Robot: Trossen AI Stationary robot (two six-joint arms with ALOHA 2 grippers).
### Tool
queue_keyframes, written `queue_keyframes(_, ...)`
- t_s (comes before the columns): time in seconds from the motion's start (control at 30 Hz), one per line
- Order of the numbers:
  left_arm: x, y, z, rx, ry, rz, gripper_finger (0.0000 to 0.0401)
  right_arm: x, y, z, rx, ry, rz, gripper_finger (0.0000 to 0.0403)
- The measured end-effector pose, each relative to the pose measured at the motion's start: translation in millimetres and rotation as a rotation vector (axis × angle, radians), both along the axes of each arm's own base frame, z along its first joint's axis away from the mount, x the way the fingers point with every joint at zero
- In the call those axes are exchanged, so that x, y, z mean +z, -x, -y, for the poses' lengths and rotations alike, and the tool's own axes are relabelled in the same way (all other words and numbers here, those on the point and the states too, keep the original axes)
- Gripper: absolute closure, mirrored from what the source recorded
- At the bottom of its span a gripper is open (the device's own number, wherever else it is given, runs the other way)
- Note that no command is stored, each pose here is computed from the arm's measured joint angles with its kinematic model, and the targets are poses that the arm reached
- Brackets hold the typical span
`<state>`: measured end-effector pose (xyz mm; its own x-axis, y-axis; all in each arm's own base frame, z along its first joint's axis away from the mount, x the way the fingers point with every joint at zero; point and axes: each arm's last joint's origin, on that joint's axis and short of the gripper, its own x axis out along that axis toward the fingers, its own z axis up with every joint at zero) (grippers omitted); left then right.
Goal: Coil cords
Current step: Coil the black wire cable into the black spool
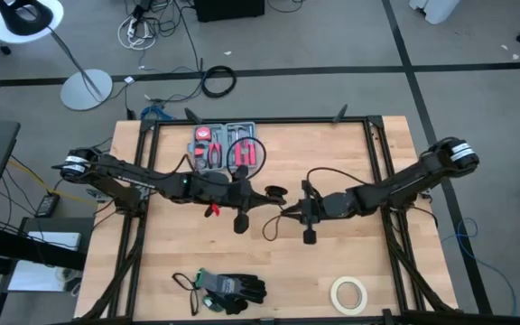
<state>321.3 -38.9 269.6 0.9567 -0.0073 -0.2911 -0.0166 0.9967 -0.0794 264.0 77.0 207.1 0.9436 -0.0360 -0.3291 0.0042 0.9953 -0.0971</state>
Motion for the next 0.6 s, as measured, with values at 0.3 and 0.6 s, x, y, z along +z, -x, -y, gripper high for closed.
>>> queue_keyframes(0.3,-10.5,3.9,-1.9,-0.001,0.033,-0.120,0.0401,29.3,25.7,2.7,0.104,-0.128,0.007,0.0395)
queue_keyframes(0.6,-8.6,3.1,-1.3,-0.013,0.037,-0.102,0.0401,42.7,33.8,4.2,0.194,-0.205,0.037,0.0396)
